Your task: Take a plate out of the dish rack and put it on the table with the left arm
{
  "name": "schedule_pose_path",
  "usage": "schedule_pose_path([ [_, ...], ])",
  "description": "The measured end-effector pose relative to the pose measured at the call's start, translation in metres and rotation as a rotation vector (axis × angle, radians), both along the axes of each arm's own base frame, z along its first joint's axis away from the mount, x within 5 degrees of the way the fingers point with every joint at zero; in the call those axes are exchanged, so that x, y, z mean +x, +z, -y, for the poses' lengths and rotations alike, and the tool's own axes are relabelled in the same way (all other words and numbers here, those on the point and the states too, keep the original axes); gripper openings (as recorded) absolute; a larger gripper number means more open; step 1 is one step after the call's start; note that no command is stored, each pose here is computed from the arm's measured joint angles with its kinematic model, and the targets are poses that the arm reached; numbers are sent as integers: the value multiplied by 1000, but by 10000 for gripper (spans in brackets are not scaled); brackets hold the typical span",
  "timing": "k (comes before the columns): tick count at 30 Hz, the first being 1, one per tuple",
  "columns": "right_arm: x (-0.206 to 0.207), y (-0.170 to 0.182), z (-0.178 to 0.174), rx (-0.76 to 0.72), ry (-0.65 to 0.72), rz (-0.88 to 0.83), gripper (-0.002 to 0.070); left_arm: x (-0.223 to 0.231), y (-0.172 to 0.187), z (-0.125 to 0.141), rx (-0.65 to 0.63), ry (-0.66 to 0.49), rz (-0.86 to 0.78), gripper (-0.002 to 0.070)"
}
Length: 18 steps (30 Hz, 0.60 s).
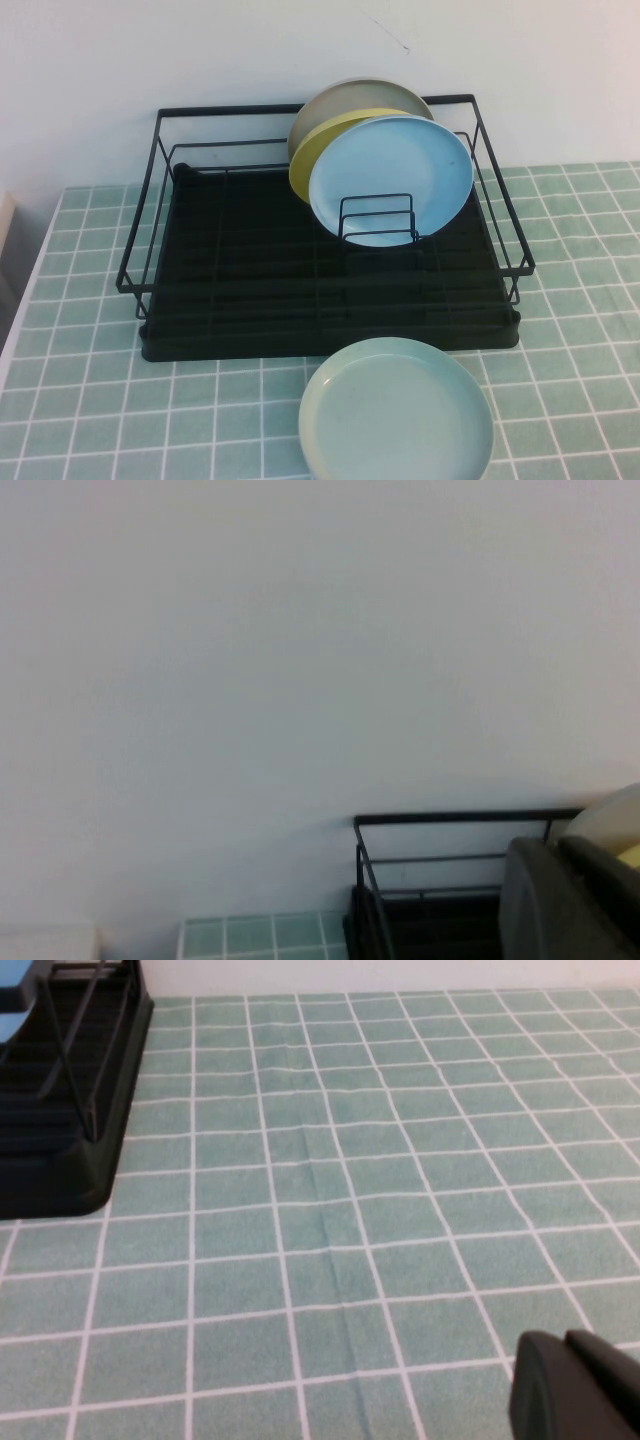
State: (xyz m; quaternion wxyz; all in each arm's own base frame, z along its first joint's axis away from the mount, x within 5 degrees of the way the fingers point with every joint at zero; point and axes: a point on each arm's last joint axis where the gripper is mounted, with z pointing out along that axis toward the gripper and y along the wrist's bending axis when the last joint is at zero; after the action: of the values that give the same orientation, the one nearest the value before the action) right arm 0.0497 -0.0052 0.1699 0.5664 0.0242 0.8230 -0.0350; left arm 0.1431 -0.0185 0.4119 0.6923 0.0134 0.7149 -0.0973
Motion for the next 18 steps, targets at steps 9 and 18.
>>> schedule_pose_path([
  [9, 0, 0, 0, 0, 0, 0, -2, 41, -19, 7, -201, -23, -139, -4],
  [18, 0, 0, 0, 0, 0, 0, -2, 82, -39, 16, -298, -64, -282, -4],
])
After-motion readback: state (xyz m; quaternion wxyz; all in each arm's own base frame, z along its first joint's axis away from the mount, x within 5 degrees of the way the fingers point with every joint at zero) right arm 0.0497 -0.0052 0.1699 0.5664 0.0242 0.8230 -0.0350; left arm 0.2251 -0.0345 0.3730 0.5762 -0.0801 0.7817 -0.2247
